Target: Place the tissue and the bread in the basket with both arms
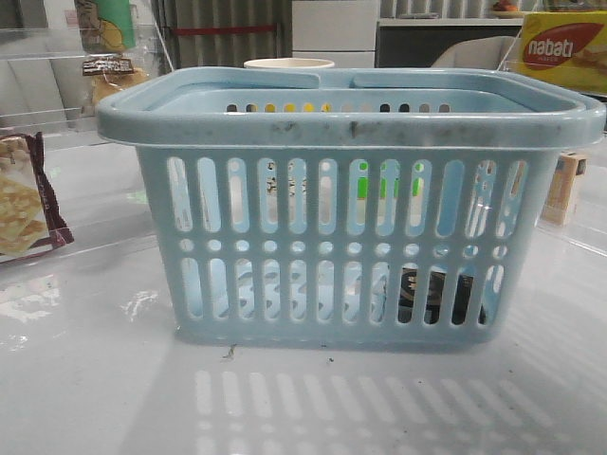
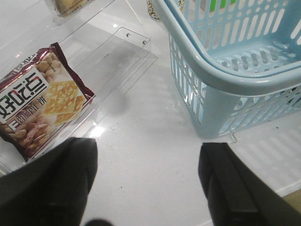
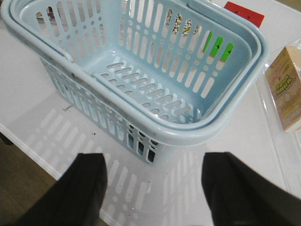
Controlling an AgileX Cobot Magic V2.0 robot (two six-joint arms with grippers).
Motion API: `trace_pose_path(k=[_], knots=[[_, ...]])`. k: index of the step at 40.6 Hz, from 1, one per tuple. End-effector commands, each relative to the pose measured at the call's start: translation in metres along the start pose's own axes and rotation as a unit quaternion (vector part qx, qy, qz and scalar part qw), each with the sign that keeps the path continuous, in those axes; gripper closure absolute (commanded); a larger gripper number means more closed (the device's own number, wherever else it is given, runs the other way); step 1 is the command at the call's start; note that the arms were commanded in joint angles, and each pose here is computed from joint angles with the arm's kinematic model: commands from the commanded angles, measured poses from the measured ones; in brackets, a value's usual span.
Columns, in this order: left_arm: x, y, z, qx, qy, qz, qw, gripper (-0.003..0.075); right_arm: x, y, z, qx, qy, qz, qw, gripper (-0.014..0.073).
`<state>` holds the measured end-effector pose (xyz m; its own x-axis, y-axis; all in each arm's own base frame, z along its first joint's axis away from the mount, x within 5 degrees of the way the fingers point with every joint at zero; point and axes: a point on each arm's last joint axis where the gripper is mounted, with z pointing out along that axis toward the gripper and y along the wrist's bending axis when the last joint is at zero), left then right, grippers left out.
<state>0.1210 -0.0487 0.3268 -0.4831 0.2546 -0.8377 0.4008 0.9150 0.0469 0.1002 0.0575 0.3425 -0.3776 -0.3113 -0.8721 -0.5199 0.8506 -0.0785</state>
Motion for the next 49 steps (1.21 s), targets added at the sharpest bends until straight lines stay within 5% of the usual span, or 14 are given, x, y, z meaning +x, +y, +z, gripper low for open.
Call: trace_pose_path(k=[1,20,32,49], knots=[[-0.015,0.000,-0.005,0.001,-0.054,0.003,0.999,0.0214,-0.007,-0.001,-0.011,0.006,-0.056,-0.009,0.998,0.0055],[-0.029,0.005,0.007,-0.023,-0.094,0.020,0.995,0.0210,-0.006,-0.001,-0.014,0.007,-0.060,-0.009,0.998,0.0055],[-0.071,0.033,0.068,-0.052,-0.003,-0.039,0.998,0.0090,-0.006,-0.001,-0.014,0.007,-0.060,-0.009,0.998,0.0055],[-0.142,0.075,0.175,-0.071,0.008,-0.068,0.995,0.0099,-0.006,-0.001,-0.014,0.007,-0.060,-0.009,0.998,0.0055]])
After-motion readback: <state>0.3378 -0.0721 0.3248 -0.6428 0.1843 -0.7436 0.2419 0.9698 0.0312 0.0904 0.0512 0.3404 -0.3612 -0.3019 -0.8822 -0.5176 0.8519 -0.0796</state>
